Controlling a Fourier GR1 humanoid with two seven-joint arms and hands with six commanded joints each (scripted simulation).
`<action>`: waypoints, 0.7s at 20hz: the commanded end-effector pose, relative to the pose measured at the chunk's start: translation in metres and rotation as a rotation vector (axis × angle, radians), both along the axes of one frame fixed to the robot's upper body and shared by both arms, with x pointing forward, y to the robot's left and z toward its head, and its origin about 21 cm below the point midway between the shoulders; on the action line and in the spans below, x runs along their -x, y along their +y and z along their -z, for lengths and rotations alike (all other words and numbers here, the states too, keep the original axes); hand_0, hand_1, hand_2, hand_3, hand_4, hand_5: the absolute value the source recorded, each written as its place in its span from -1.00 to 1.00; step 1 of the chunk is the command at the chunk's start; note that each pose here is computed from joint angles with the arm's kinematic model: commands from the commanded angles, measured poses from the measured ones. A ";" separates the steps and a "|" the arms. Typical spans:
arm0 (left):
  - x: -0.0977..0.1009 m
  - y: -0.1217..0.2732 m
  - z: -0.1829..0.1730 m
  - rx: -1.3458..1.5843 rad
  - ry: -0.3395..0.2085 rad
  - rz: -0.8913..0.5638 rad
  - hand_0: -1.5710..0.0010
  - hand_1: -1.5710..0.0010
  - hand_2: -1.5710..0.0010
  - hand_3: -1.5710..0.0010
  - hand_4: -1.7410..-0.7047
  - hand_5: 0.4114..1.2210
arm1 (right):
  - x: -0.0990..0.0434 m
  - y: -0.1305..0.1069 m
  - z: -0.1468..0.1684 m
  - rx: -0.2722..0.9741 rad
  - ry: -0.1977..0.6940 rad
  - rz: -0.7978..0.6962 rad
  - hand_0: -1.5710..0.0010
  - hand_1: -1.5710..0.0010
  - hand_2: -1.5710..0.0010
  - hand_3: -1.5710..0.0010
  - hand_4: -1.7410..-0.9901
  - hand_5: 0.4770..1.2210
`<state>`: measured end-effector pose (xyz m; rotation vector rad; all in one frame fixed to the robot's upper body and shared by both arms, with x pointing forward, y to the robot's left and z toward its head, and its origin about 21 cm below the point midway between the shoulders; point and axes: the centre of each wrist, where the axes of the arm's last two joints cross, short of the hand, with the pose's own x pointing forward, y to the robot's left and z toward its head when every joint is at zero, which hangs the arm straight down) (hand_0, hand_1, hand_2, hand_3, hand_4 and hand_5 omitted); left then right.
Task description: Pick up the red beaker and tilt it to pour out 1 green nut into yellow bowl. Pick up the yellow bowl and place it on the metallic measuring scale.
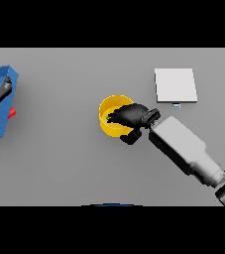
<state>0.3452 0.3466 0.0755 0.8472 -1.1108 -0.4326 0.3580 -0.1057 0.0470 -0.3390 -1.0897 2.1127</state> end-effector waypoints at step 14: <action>-0.002 -0.004 -0.001 -0.017 0.011 0.000 1.00 1.00 1.00 1.00 0.94 -0.32 | 0.002 -0.006 -0.005 -0.017 0.034 -0.015 -0.90 -0.90 -0.64 -0.76 -0.92 0.94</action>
